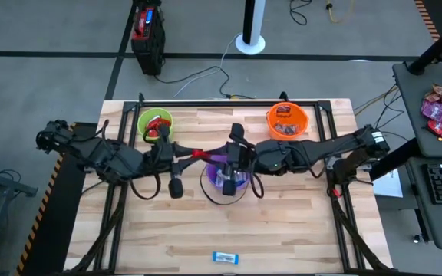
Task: Sort candy by brand, put in halloween buckets
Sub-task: Put the red chocolate into the green bucket
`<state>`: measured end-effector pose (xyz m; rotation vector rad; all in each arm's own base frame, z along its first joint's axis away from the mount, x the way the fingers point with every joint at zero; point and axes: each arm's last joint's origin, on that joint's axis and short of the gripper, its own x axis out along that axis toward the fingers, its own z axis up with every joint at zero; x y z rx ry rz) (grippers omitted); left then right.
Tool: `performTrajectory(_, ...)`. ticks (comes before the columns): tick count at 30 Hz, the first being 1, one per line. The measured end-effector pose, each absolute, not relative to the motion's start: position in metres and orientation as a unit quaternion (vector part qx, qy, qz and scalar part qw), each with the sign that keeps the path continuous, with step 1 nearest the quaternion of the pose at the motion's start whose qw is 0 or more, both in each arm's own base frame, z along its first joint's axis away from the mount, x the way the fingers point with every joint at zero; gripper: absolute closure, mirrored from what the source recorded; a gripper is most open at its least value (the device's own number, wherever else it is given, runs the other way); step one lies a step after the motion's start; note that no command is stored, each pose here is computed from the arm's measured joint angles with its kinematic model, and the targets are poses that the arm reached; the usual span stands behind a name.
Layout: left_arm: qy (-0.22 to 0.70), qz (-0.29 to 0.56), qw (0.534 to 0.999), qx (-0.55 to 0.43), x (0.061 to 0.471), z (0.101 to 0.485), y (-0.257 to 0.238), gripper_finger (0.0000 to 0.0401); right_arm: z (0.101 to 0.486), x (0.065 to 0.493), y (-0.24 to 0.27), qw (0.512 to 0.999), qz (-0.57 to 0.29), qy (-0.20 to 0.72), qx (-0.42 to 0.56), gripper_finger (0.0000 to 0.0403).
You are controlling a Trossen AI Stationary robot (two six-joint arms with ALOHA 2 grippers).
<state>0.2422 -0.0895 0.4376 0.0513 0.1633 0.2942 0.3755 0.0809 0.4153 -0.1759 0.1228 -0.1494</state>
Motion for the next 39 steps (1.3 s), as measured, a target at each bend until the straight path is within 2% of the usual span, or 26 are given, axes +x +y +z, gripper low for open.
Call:
performTrajectory(6, 0.096, 0.207, 0.973, 0.029, 0.239, 0.435, -0.076, 0.0374, 0.413, 0.374, 0.062, 0.991, -0.099, 0.087, -0.037, 0.0287)
performTrajectory(9, 0.124, 0.283, 0.951, 0.017, 0.231, 0.431, -0.055, 0.0374, 0.407, 0.371, 0.046, 0.982, -0.147, 0.12, 0.011, 0.0265)
performTrajectory(12, 0.192, 0.39, 0.901, 0.001, 0.219, 0.413, -0.023, 0.0374, 0.399, 0.366, 0.031, 0.967, -0.187, 0.169, 0.035, 0.0247)
performTrajectory(15, 0.316, 0.463, 0.827, -0.043, 0.202, 0.387, 0.018, 0.0374, 0.39, 0.362, 0.023, 0.954, -0.205, 0.213, 0.04, 0.0234)
performTrajectory(18, 0.434, 0.502, 0.742, -0.096, 0.184, 0.36, 0.054, 0.0374, 0.382, 0.361, 0.021, 0.945, -0.211, 0.245, 0.04, 0.0224)
performTrajectory(20, 0.487, 0.495, 0.71, -0.117, 0.177, 0.342, 0.075, 0.0374, 0.378, 0.362, 0.022, 0.942, -0.211, 0.258, 0.037, 0.022)
performTrajectory(24, 0.535, 0.448, 0.703, -0.137, 0.17, 0.306, 0.108, 0.0374, 0.373, 0.362, 0.022, 0.938, -0.21, 0.273, 0.033, 0.0216)
performTrajectory(28, 0.557, 0.45, 0.685, -0.131, 0.161, 0.284, 0.131, 0.0372, 0.372, 0.361, 0.022, 0.935, -0.211, 0.283, 0.035, 0.0215)
performTrajectory(34, 0.548, 0.455, 0.692, -0.12, 0.158, 0.281, 0.146, 0.0366, 0.371, 0.361, 0.023, 0.936, -0.191, 0.29, 0.051, 0.0215)
performTrajectory(39, 0.538, 0.45, 0.705, -0.104, 0.161, 0.283, 0.149, 0.0334, 0.37, 0.361, 0.024, 0.936, -0.184, 0.294, 0.058, 0.0215)
